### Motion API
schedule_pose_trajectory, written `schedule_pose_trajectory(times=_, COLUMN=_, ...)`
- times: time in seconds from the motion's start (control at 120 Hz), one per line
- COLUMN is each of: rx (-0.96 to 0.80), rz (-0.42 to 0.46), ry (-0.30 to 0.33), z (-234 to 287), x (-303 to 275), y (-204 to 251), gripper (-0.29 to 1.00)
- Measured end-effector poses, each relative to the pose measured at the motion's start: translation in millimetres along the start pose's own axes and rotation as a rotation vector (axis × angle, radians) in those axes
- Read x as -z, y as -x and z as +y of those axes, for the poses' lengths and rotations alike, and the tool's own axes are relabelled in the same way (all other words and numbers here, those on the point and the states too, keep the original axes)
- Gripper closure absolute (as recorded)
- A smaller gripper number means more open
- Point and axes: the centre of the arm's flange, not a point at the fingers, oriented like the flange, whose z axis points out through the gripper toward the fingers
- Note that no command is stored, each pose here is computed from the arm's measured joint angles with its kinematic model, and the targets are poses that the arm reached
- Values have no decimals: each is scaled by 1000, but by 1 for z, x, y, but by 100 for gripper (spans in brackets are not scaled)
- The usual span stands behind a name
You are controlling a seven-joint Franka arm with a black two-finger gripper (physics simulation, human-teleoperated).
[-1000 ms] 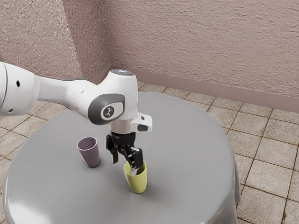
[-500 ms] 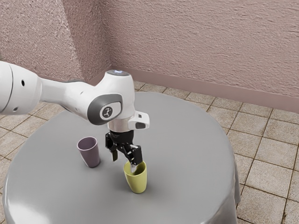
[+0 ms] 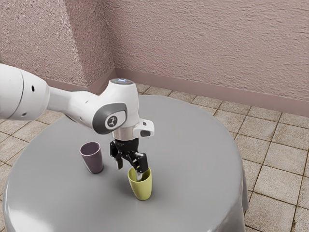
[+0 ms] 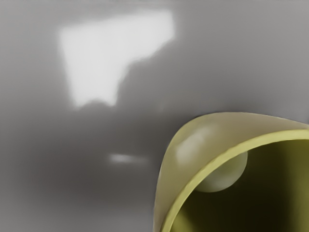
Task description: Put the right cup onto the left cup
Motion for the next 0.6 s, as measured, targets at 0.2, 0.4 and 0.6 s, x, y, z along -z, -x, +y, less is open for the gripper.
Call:
schedule_pose_trajectory(times=0.2, rx=0, rz=11, ry=0, z=1, x=-4, y=-3, gripper=23)
schedule_pose_trajectory(times=0.4, rx=0, rz=24, ry=-1, z=2, x=-2, y=-5, gripper=58)
schedule_pose_trajectory(times=0.6, rx=-5, rz=32, ry=-4, z=6, x=0, y=-6, gripper=72)
